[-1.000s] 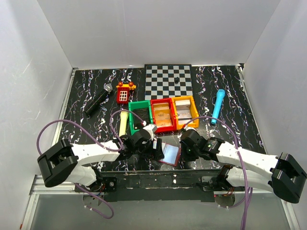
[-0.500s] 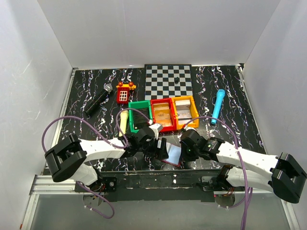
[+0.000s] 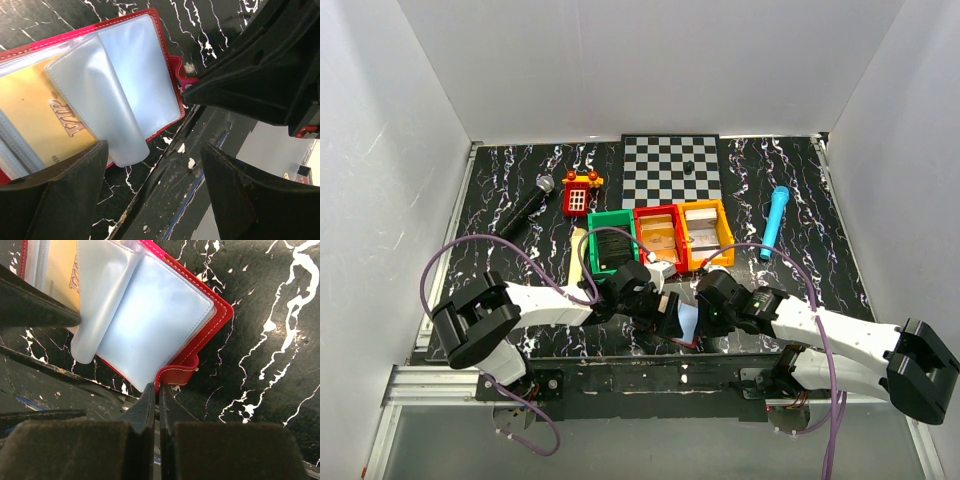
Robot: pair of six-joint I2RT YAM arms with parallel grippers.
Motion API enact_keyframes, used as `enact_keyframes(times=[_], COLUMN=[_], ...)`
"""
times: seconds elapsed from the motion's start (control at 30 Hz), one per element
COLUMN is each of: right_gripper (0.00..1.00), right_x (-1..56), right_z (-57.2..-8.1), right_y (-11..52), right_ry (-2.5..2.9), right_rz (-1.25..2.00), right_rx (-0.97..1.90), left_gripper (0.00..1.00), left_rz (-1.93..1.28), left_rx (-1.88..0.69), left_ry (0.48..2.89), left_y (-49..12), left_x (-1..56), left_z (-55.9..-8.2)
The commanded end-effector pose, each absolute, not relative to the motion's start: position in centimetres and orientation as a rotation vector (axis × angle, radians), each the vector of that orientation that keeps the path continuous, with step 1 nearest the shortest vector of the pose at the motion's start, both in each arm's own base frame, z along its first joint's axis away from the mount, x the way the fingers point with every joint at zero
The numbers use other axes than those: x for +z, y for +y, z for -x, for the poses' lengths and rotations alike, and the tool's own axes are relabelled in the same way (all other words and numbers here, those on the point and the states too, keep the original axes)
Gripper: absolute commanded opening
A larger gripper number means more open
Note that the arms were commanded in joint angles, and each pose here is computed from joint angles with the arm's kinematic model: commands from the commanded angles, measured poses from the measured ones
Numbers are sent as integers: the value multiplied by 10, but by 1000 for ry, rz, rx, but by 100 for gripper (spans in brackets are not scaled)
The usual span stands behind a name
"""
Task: Take the credit cards out of the card holder
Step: Remove the credit card from the card holder.
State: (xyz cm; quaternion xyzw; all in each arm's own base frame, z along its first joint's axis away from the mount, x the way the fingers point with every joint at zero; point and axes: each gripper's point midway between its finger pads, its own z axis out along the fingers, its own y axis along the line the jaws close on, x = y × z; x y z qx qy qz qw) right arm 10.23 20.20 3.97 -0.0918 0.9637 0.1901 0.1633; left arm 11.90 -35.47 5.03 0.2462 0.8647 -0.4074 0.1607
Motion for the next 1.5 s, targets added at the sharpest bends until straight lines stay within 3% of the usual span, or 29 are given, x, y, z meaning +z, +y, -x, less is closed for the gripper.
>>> enact_keyframes(times=[0.0,0.2,0.33,0.93,1.23,1.47], right_gripper=[3,37,47,50,50,49], right_x=[39,41,43,58,93,83], right_z=[-103,-107,-109,-115,-125,-119], right_y=[194,184,175,161,187,207], right_ry=[2745,2728,2713,2636,2481,2551], right_rz=[217,147,91,-28,-4,73], right_rx=[513,473,437,425,678,727], left_gripper=[74,74,74,73,74,74], left_rz=[-782,-841,-879,-969,-963,-927], left_rx=[-1227,-1272,-1292,-1337,-1366,-1362], left_ry=[2419,2365,2346,2288,2226,2173], left_y=[-366,-375,-381,-405,-409,-403], left_x=[59,69,73,79,91,105], left_z=[-115,-112,-109,-109,-111,-113])
